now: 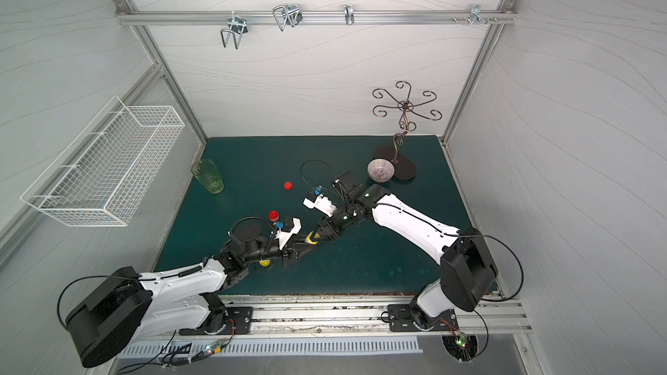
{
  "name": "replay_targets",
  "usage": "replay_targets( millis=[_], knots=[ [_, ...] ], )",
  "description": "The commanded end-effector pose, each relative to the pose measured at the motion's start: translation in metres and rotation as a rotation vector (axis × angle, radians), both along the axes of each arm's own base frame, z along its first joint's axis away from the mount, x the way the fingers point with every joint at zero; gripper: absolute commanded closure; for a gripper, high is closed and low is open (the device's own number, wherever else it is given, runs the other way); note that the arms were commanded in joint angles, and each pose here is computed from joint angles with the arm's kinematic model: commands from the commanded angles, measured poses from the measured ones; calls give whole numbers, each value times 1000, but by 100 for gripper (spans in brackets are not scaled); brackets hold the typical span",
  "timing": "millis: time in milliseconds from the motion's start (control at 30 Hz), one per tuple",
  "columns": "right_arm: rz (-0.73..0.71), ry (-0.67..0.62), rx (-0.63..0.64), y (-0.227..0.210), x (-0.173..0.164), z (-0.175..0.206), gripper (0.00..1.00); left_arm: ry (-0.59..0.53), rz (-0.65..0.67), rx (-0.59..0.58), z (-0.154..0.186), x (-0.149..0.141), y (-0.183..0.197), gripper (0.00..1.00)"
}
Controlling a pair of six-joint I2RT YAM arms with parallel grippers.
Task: Close the paint jar lid
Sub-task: Screw the lid onto the paint jar.
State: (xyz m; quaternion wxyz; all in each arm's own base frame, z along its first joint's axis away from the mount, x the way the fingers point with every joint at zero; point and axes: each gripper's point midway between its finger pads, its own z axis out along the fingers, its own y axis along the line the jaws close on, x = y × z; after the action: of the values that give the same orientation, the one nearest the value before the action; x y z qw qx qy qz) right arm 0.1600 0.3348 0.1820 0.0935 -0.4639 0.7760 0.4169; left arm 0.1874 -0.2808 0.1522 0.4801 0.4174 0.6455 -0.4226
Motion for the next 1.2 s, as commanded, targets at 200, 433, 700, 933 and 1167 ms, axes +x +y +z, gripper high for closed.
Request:
replay_targets(
  millis=[200,433,700,933,1167],
  knots=[
    [-59,204,-161,14,-35,-29,74,-565,289,-282,144,52,2,87],
    [-263,318,-211,27,-21,-40,75,-664,433,-300,162,69,11,87],
    [-370,386,-255,36,-11,-39,73,-678,466,-323,162,67,20,87],
    [-367,377,-248,39,-7,-31,67,-647,451,-302,152,59,25,87],
    [-350,330,-224,39,2,-7,54,-590,400,-266,134,55,20,87]
  ],
)
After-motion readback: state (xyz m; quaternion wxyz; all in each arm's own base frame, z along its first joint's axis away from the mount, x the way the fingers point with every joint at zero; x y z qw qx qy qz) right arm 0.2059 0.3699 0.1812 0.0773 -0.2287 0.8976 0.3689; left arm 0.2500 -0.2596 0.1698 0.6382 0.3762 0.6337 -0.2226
